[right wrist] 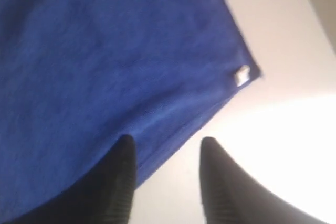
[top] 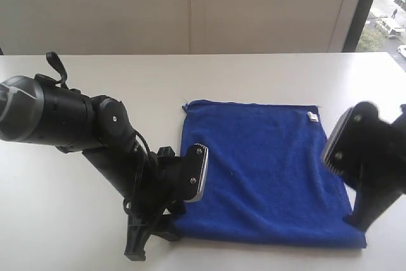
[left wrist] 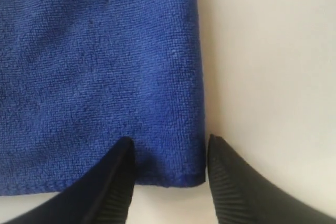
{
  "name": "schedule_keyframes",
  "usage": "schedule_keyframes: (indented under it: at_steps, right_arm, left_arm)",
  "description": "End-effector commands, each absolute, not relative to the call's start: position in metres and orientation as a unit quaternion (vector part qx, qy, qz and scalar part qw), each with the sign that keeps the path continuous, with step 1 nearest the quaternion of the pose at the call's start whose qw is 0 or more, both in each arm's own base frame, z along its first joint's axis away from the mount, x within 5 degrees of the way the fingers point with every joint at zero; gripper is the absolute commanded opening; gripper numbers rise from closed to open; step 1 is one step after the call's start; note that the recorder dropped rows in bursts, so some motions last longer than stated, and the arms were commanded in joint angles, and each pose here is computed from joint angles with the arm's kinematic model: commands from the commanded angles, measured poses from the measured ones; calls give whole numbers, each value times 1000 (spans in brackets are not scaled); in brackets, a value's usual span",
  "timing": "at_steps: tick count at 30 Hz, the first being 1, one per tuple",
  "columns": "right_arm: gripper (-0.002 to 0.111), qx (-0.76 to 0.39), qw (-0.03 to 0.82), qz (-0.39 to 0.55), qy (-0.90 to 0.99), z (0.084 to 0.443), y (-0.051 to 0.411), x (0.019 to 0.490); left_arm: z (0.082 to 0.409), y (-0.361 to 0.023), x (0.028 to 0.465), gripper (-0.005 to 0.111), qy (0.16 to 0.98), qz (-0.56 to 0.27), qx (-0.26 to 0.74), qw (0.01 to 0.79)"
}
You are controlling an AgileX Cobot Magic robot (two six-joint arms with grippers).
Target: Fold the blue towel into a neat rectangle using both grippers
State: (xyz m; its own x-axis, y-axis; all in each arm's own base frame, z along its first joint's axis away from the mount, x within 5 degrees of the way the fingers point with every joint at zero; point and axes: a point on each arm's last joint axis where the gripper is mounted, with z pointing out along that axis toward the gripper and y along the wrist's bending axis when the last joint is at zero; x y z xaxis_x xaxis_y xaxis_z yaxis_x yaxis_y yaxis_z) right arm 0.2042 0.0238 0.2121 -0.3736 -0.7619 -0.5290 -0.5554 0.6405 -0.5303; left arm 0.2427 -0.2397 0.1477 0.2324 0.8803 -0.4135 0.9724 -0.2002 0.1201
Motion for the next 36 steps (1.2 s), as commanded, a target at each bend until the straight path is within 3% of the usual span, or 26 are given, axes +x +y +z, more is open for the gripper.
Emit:
schedule_keyframes:
  at_steps: [1,5,9,13,19,25,36]
  right_arm:
    - [2,-271,486,-93,825,261,24,202]
    - [0,-207,487,-43,848,291,25,202]
    - [0,-176,478,-19,861,300,26,203]
    - [0,-167,487,-15,857,302,26,204]
    - [0,-157,494,-11,855,304,26,205]
    - [0,-157,493,-11,856,303,26,204]
    - [0,-153,498,-9,854,304,26,205]
  left_arm:
    - [152,-241,235,50,606,-152,764,161]
    - [175,-239,232,50,603,-150,760,189]
    - [215,-241,240,44,646,-137,691,294]
    - [234,-247,261,5,709,-137,564,400]
    - [193,-276,291,0,744,-165,543,353]
    - [173,-305,321,0,765,-213,515,324]
    - [137,-293,348,0,799,-212,485,286]
